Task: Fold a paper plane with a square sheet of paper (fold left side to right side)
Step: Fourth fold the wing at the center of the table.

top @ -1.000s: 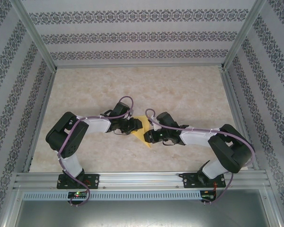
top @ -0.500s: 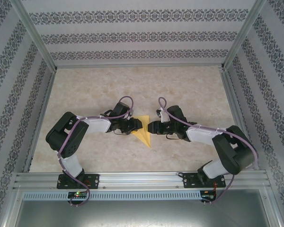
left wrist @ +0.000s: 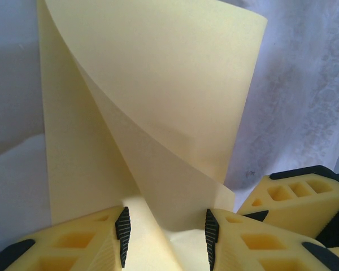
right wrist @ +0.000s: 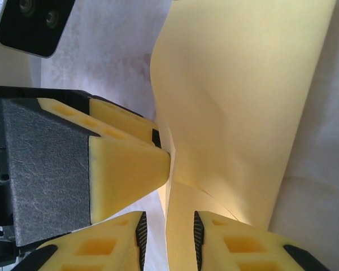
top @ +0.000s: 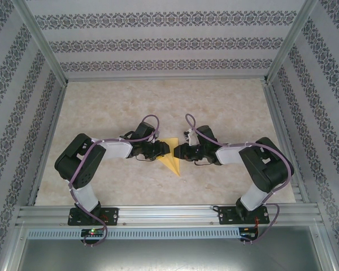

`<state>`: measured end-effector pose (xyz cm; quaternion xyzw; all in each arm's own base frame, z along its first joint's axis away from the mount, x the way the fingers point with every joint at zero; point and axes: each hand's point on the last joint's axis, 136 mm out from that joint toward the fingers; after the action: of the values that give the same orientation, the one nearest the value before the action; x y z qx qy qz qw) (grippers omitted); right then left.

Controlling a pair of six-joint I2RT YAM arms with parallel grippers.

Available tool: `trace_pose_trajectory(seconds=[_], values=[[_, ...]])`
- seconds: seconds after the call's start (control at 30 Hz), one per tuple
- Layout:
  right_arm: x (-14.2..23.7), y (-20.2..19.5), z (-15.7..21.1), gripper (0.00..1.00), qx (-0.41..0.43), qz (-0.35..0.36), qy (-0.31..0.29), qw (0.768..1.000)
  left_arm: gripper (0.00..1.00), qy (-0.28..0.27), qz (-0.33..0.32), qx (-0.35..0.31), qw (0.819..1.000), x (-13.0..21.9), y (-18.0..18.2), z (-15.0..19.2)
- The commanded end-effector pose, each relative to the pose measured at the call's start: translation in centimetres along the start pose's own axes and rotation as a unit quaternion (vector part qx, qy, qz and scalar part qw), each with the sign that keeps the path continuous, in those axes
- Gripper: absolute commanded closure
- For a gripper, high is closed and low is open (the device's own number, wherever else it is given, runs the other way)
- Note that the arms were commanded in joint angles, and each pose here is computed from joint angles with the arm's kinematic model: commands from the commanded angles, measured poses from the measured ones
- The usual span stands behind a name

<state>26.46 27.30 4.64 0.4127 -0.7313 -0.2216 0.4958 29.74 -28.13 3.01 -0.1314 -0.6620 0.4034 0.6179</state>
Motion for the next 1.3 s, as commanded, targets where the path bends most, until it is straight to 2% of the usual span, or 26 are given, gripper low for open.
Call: trace_pose_trajectory(seconds=[0.0, 0.27, 0.53, 0.73, 1.27], values=[[-0.6, 1.0, -0.6, 0.71, 0.01, -0.021, -0.003, 1.0, 0.57, 0.002, -0.002, -0.02, 1.0, -0.2, -0.3, 0.4], [-1.3, 1.1, -0.5, 0.76, 0.011, -0.026, 0.005, 1.0, 0.56, 0.002, -0.001, -0.022, 1.0, -0.2, -0.4, 0.4], [-1.2, 0.5, -0.1, 0.91, 0.011, -0.01, 0.011, 1.0, 0.56, 0.003, -0.003, -0.023, 1.0, -0.2, -0.3, 0.4], [-0.8, -0.2, 0.3, 0.98, 0.016, 0.013, 0.016, 1.0, 0.56, 0.002, -0.002, -0.024, 1.0, -0.1, -0.4, 0.4], [0.6, -1.8, 0.7, 1.0, 0.029, 0.071, 0.017, 0.997, 0.56, 0.001, -0.004, -0.024, 1.0, 0.0, -0.4, 0.4]])
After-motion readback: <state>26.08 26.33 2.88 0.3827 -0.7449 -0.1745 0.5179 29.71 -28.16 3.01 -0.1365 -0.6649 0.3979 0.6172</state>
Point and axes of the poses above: each hand's point on the last joint's axis, 136 mm out from that joint toward the fingers, its own x axis back along the fingers, its own y axis along the line the jaws close on, z = x × y, and after that the axes turned 13 degrees about x, right-handed
